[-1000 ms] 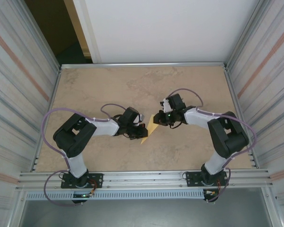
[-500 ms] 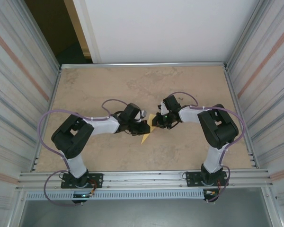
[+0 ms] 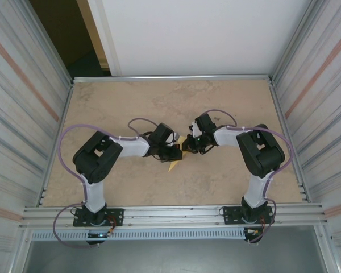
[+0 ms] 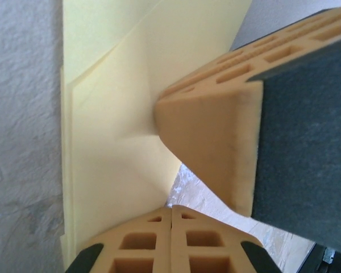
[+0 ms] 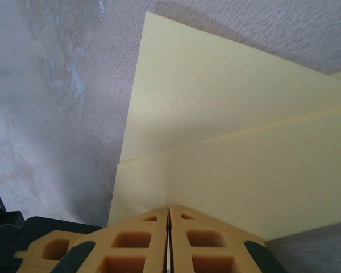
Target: Fold a paper plane with a square sheet of paper (pick it up from the middle)
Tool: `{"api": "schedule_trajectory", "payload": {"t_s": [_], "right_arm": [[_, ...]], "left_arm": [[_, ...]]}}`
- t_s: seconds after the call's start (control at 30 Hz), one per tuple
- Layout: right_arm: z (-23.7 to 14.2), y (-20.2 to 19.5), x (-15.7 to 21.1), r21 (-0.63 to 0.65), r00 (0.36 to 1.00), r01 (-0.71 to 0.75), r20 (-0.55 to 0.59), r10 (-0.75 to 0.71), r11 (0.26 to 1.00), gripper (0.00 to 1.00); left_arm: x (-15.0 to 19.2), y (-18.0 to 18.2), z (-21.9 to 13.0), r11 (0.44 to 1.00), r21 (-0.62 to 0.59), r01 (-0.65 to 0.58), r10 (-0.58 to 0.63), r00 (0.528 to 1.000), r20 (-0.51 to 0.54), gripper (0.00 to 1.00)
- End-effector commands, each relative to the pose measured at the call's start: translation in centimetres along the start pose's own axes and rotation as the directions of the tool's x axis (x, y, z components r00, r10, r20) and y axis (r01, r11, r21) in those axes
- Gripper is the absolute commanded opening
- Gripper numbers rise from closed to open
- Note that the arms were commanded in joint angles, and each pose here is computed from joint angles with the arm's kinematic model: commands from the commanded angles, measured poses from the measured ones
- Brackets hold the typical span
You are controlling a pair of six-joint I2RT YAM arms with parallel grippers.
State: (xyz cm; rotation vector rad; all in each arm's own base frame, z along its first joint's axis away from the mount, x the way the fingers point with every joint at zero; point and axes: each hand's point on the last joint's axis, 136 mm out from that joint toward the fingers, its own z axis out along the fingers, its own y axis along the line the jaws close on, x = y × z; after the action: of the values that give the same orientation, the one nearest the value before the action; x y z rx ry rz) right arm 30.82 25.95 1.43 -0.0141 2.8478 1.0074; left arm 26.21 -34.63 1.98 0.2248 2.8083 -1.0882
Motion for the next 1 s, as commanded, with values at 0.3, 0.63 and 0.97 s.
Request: {"api": "schedule_trajectory", "payload": {"t_s": [0.3,0.63,0.97], "right_arm": [[0.6,-2.0,0.8,0.067,0.998,-0.005,-0.069,0.01,0.998,0.09],[-5.9,5.6,-1.4,0.034,0.989,0.117,0.081,-0.12,0.992,0.43],[-8.4,3.3,0.0,0.35,0.963,-0.116,0.269,0.019,0.93,0.69]], "left_arm": [[6.5,3.0,-4.3,0.995,-0.012,0.098,-0.099,0.995,-0.008,0.11],[2.1,1.5,-12.6,0.996,0.035,0.082,-0.087,0.979,0.187,0.29],[-2.1,5.5,-17.9,0.986,-0.12,0.119,-0.068,0.929,0.365,0.71]]}}
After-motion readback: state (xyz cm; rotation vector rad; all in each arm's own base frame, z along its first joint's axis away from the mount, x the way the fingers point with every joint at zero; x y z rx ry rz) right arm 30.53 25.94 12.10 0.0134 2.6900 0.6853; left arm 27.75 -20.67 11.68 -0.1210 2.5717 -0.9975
